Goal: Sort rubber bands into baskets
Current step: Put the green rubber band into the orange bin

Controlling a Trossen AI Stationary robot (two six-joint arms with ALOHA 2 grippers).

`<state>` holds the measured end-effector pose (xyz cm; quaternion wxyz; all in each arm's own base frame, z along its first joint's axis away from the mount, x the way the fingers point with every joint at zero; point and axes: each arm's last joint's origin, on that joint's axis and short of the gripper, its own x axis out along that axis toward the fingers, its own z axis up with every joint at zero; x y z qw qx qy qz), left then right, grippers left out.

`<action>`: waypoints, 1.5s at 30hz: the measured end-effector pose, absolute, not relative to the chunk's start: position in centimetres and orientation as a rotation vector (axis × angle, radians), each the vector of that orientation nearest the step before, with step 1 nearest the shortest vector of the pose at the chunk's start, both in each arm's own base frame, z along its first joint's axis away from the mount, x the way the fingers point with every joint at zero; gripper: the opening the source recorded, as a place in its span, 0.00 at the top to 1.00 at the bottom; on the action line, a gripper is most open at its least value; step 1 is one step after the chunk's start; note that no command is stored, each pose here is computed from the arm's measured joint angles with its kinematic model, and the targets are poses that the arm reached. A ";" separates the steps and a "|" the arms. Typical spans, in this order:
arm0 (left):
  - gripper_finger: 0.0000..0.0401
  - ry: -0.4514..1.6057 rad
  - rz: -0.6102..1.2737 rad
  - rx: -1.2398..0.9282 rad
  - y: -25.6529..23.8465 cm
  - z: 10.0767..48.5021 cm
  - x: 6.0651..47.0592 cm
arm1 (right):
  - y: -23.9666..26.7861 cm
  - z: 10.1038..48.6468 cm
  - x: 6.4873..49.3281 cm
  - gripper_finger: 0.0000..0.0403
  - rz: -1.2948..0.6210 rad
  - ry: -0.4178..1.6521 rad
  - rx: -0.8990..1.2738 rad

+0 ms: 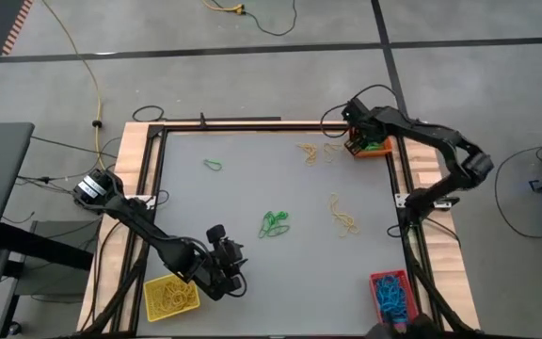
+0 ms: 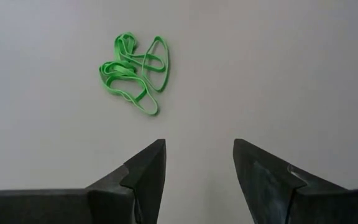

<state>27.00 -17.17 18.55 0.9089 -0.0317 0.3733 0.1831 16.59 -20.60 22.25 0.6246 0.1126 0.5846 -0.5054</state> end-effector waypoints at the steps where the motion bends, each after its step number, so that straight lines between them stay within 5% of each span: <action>1: 0.56 0.771 0.377 -0.064 -17.2 18.6 27.0 | -20.3 22.7 16.6 0.44 -1.164 1.319 0.254; 14: 0.56 0.771 0.352 -0.055 -17.9 18.5 26.5 | -16.2 26.1 18.1 0.42 -1.087 1.124 0.168; 29: 0.56 0.774 0.301 -0.029 -19.4 18.5 25.4 | -10.0 27.1 24.7 0.42 -0.786 0.842 0.032; 45: 0.56 0.806 0.209 -0.039 -21.9 18.4 23.1 | -5.7 22.3 33.4 0.42 -0.379 0.672 -0.042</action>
